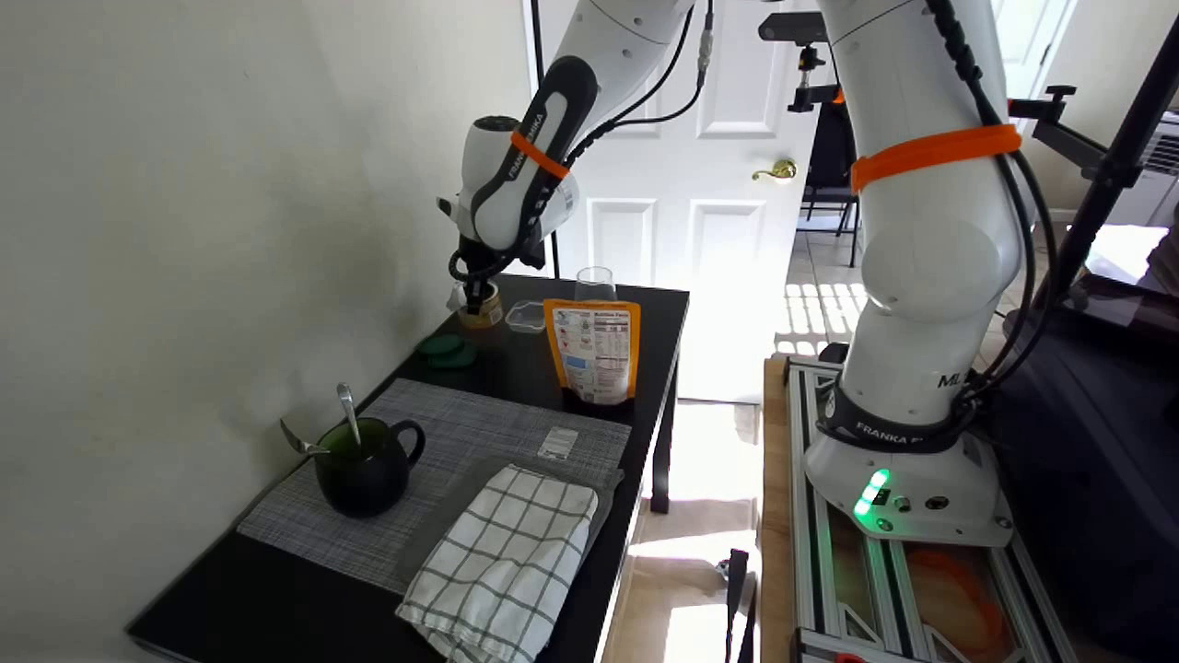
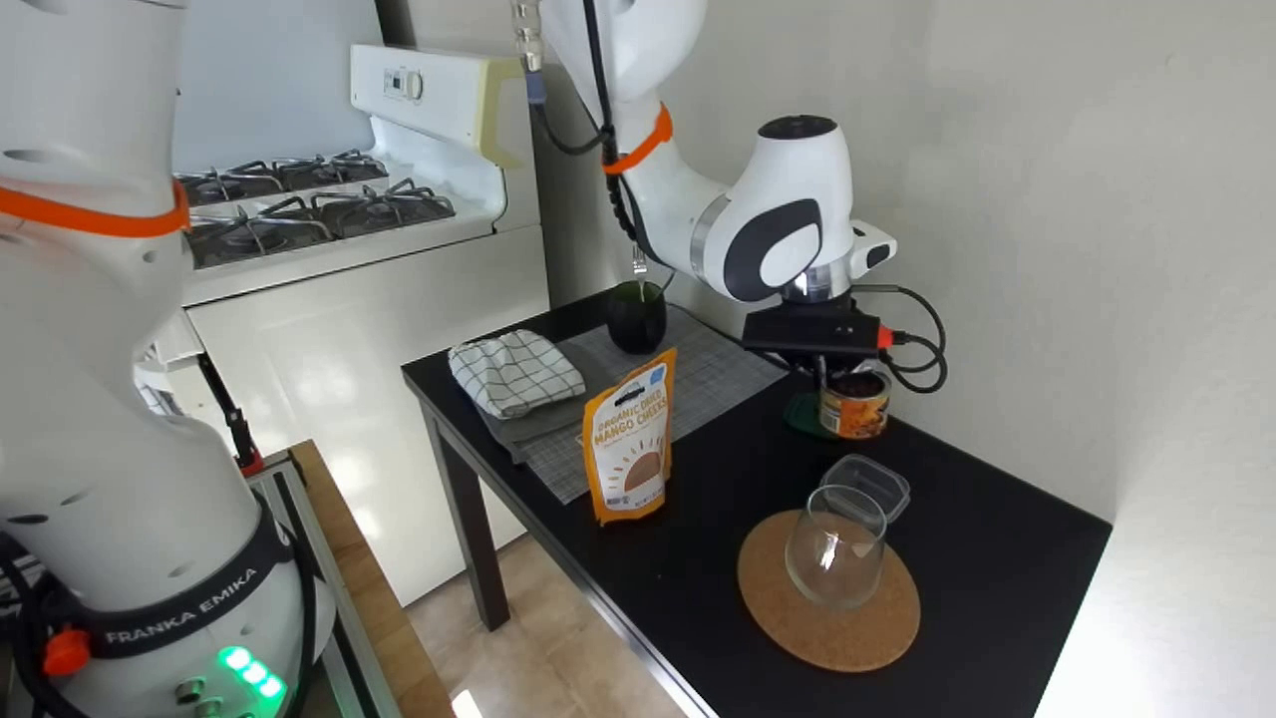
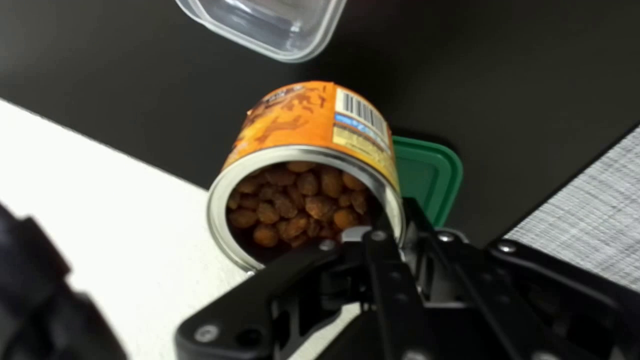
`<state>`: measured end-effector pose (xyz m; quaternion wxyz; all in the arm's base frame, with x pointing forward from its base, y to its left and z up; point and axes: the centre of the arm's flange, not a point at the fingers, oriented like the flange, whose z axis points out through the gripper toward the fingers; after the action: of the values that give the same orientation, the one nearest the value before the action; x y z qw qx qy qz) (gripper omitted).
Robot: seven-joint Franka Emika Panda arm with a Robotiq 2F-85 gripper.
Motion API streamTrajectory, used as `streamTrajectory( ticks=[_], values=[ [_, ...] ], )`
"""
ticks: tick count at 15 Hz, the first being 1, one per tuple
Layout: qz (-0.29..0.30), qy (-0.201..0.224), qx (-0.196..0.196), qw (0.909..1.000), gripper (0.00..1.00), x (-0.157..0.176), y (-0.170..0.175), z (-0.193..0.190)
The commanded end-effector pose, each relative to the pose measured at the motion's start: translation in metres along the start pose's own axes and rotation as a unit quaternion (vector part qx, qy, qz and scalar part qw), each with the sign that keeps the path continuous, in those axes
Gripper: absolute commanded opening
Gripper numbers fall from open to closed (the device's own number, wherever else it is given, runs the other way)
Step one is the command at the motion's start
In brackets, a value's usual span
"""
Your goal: Move the can to the left
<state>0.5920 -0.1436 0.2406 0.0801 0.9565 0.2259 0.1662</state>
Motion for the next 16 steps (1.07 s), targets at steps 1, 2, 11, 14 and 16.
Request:
streamTrajectory(
  ticks=[1,2,11,14,16],
  values=[
    [-0.070,0.023,0.028,0.9969,0.03,0.011,-0.052,-0.043],
    [-0.088,0.034,0.032,0.9950,0.03,0.020,-0.066,-0.047],
    [-0.145,0.049,0.115,0.9815,0.03,0.051,-0.154,-0.037],
    [-0.107,0.017,0.123,0.9865,0.03,0.031,-0.155,-0.017],
    [-0.081,0.013,0.107,0.9909,0.03,0.019,-0.145,-0.003]
  ],
)
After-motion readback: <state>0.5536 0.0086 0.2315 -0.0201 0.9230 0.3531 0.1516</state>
